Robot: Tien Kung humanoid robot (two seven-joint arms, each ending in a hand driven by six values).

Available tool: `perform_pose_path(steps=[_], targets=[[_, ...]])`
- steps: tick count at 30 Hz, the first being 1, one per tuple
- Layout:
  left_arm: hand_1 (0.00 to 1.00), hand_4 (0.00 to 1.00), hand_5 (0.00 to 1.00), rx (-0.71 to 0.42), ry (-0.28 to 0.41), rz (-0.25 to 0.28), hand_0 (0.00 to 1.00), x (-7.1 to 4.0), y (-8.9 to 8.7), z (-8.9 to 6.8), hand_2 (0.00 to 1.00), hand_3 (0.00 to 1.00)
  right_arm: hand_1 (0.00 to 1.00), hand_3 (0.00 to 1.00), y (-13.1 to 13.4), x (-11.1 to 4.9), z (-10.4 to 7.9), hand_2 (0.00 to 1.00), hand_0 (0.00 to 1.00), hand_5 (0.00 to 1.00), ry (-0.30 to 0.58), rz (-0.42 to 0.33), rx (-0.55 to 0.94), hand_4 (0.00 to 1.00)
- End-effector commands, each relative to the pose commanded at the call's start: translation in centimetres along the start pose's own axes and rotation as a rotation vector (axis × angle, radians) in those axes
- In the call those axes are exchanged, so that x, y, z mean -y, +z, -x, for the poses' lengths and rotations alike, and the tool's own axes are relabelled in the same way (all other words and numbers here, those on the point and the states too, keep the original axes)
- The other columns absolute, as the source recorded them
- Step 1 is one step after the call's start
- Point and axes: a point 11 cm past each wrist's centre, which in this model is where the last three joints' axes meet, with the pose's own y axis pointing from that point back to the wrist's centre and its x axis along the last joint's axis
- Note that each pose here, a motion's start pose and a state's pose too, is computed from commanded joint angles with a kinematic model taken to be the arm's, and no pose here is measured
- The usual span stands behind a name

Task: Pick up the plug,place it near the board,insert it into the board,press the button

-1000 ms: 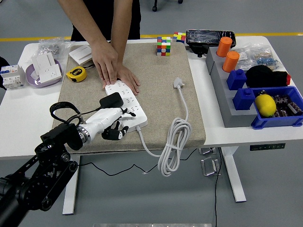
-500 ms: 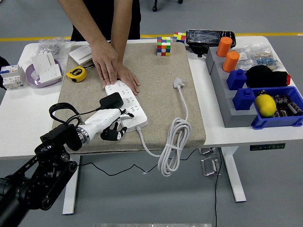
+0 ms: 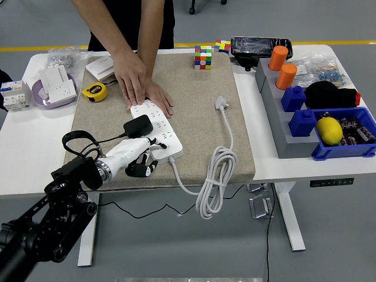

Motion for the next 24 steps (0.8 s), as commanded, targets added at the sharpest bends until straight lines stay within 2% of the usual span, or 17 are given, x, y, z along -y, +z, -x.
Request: perform_pose_path(steps=[15, 24], targets=[[0.037, 0.512, 0.002, 0.007, -0.03, -0.01, 0.148, 0.06, -0.42, 0.73, 0.151, 0.782, 0.791, 0.756, -0.1, -0.01, 0.0, 0.753, 0.819, 0.998, 0.0, -0.001, 0.003, 0.998], [0.037, 0.509, 0.002, 0.007, -0.011, -0.003, 0.148, 0.04, -0.22, 0.07, 0.151, 0.778, 0.791, 0.756, -0.29, -0.03, 0.02, 0.753, 0.819, 0.998, -0.001, -0.003, 0.005, 0.998]])
